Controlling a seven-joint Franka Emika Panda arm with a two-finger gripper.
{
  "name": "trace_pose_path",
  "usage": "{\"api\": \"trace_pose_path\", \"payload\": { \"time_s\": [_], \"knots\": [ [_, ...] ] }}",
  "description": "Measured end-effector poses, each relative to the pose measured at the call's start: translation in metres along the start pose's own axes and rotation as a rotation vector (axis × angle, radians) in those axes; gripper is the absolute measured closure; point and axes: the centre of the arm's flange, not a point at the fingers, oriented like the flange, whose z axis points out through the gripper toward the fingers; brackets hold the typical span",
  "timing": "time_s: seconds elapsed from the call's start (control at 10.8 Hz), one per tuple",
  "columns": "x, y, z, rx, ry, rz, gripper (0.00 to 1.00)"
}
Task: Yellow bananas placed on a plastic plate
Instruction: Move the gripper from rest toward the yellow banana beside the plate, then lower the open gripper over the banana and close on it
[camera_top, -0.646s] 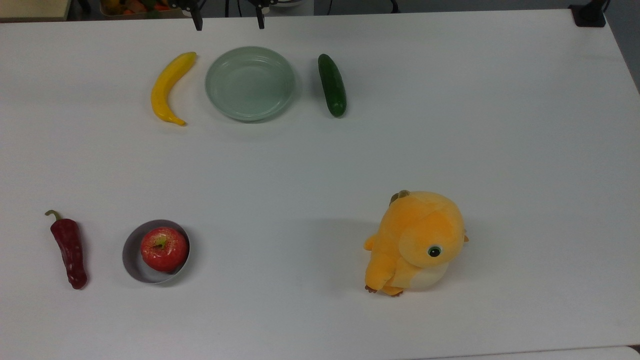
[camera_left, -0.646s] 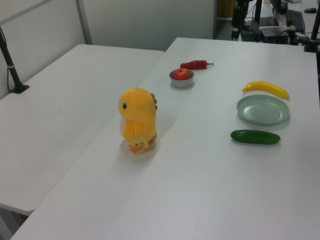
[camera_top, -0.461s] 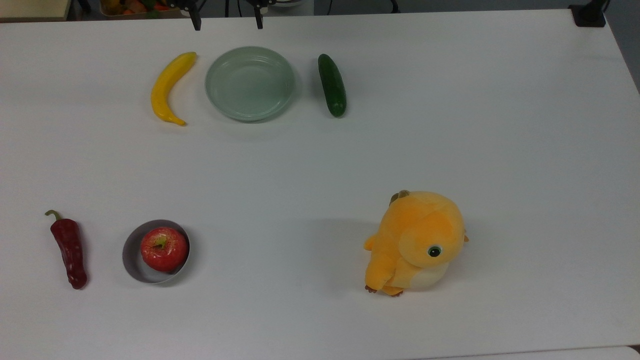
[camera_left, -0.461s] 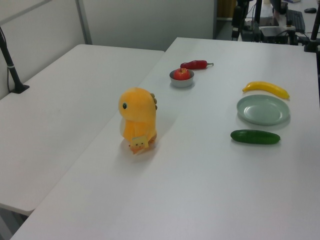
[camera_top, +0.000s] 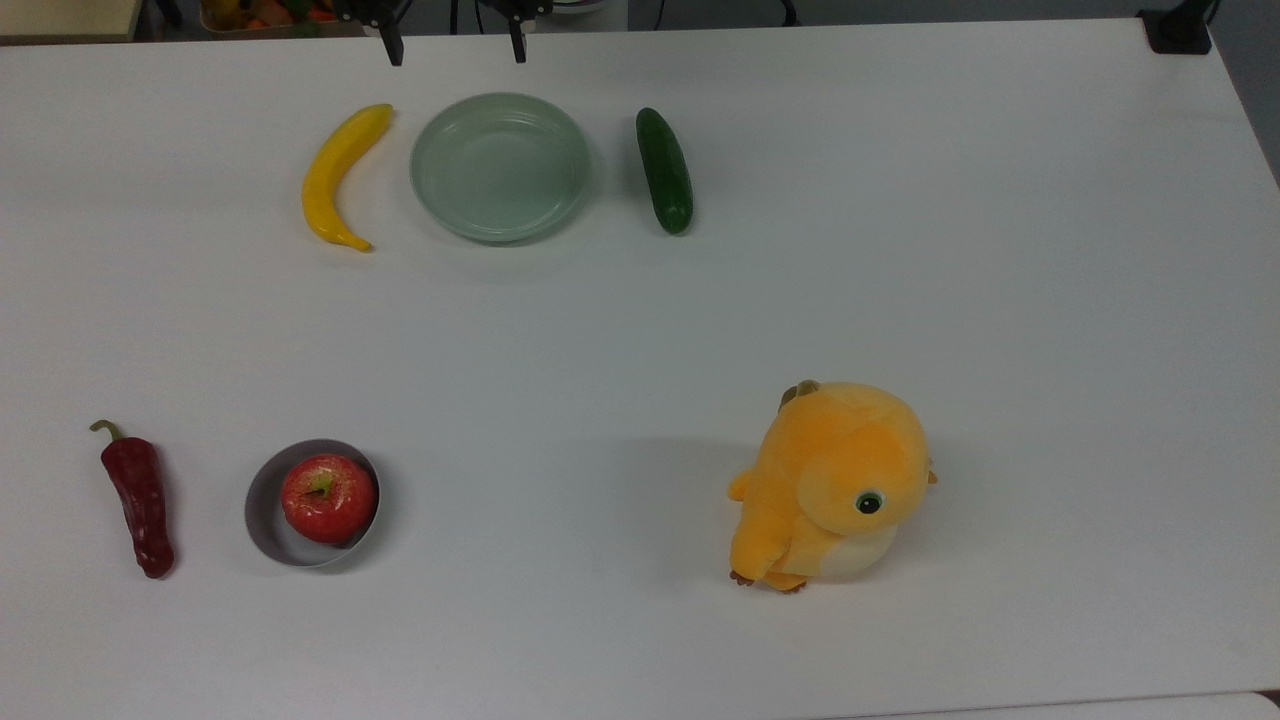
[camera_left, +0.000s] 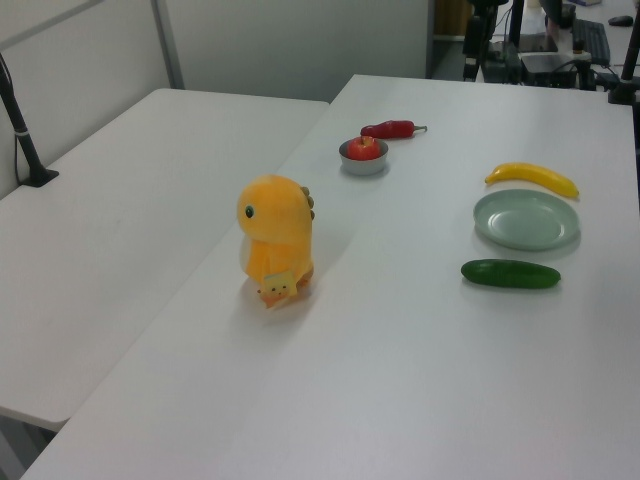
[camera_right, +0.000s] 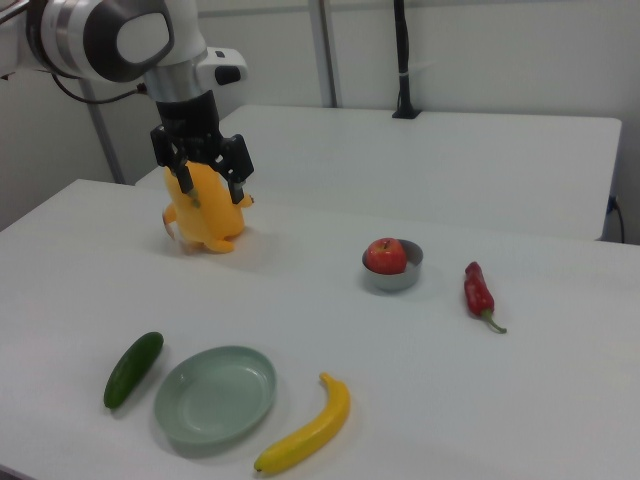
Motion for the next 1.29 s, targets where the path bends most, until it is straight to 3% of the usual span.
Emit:
{"api": "trace_pose_path", "payload": {
  "time_s": [0.55, 0.92, 1.29],
  "knots": [
    [0.005, 0.000, 0.017, 0.003, -0.029, -0.001, 0.00],
    [0.019, -0.011, 0.078, 0.010, -0.133, -0.024, 0.00],
    [0.003, 0.046, 0.114, -0.015, -0.233, 0.062, 0.00]
  ]
}}
